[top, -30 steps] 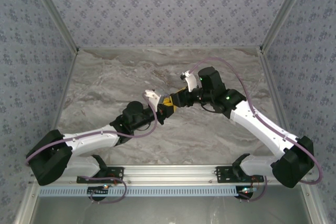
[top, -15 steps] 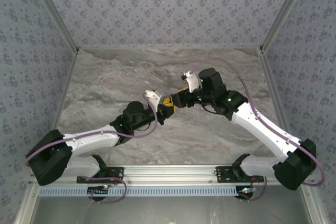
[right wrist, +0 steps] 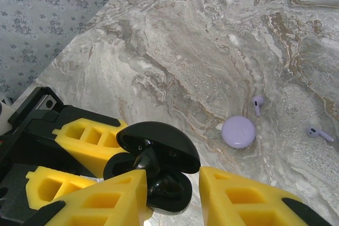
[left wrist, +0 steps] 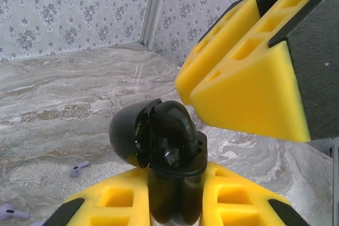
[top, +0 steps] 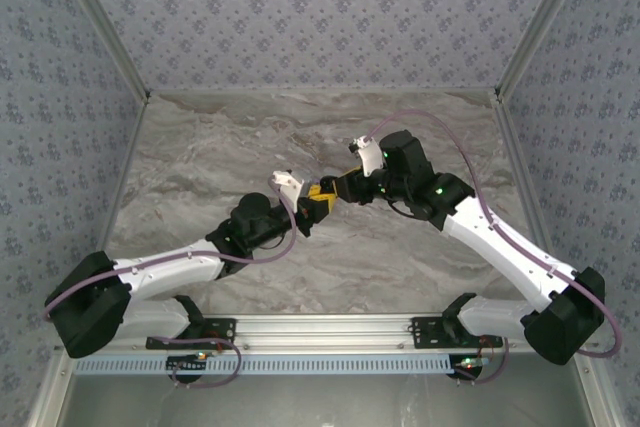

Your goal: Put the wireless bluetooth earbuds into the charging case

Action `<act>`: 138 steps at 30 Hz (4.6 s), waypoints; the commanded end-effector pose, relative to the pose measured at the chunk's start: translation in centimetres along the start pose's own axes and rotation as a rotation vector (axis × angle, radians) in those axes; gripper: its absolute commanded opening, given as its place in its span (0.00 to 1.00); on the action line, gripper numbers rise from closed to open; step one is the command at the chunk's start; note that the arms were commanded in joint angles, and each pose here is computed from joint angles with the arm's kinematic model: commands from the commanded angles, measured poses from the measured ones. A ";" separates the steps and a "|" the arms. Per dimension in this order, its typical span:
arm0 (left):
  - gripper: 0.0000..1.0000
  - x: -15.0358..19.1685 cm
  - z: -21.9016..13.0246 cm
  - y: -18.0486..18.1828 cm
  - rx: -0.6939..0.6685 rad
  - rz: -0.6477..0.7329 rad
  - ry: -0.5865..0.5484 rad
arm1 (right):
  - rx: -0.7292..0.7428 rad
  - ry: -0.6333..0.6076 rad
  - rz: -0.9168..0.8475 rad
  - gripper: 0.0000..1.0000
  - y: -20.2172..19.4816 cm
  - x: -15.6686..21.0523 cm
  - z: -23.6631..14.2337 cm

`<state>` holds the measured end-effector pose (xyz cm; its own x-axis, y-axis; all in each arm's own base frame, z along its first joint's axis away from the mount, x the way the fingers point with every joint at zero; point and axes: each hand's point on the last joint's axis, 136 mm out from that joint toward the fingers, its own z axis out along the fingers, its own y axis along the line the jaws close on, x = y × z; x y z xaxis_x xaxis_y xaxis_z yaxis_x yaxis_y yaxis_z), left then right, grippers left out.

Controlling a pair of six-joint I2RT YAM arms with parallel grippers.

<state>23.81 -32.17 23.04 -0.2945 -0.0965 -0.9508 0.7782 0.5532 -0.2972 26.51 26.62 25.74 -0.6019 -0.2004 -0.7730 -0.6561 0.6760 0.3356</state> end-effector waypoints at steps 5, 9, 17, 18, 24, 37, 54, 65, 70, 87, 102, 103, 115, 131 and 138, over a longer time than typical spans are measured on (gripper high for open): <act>0.17 -2.3 -0.3 -1.4 0.048 0.031 -0.060 | 0.016 -0.013 -0.013 0.33 0.3 -1.0 -0.7; 0.17 -2.3 -0.3 -1.8 0.071 0.038 -0.059 | 0.001 0.001 -0.014 0.33 0.5 -0.8 -0.4; 0.17 -2.3 -0.2 -2.3 0.101 0.046 -0.054 | -0.016 0.035 -0.019 0.36 0.7 -0.4 0.1; 0.17 -2.3 -0.2 -2.3 0.103 0.047 -0.054 | -0.014 0.036 -0.019 0.37 0.7 -0.3 0.1; 0.17 -2.2 -0.1 -2.2 0.095 0.046 -0.048 | -0.023 0.035 -0.022 0.37 1.0 -0.4 0.0; 0.17 -1.1 -0.6 -3.5 0.178 0.079 -0.013 | 0.124 -0.062 0.104 0.39 -3.9 -0.6 -2.5; 0.17 -2.2 -1.4 -7.1 0.375 0.114 -0.026 | -0.137 0.022 0.164 0.23 -3.9 2.1 -2.0; 0.17 -2.5 -1.1 -7.6 0.407 0.109 -0.038 | -0.249 0.056 0.155 0.22 -2.4 2.5 -1.6; 0.17 -2.4 -0.9 -7.5 0.405 0.105 -0.030 | -0.303 0.060 0.150 0.22 -1.6 2.4 -1.7; 0.18 -1.3 0.0 -6.1 0.328 0.081 0.010 | -0.363 0.022 0.102 0.22 0.1 1.9 -3.1; 0.19 -0.5 1.2 1.7 -0.015 -0.064 0.104 | 0.211 -0.010 0.182 0.30 -9.0 2.5 -4.1; 0.20 -0.4 1.2 2.7 -0.044 -0.090 0.112 | 0.233 -0.009 0.190 0.31 -9.4 2.8 -4.2; 0.23 1.4 0.8 13.1 -0.385 -0.314 0.297 | 0.258 0.016 0.226 0.32 -10.4 4.1 -4.1; 0.21 4.5 7.2 19.6 -0.326 -0.504 0.426 | 0.259 0.050 0.259 0.33 -10.6 5.5 -3.8; 0.21 6.5 10.1 21.4 -0.312 -0.551 0.475 | 0.264 0.069 0.267 0.33 -10.7 6.0 -3.7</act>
<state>43.58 -28.73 9.45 -0.8356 -0.0989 -0.5403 0.2837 0.7647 -0.5786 28.67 16.10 20.23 -0.7468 -0.0464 -0.6635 -0.3720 0.8561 0.3588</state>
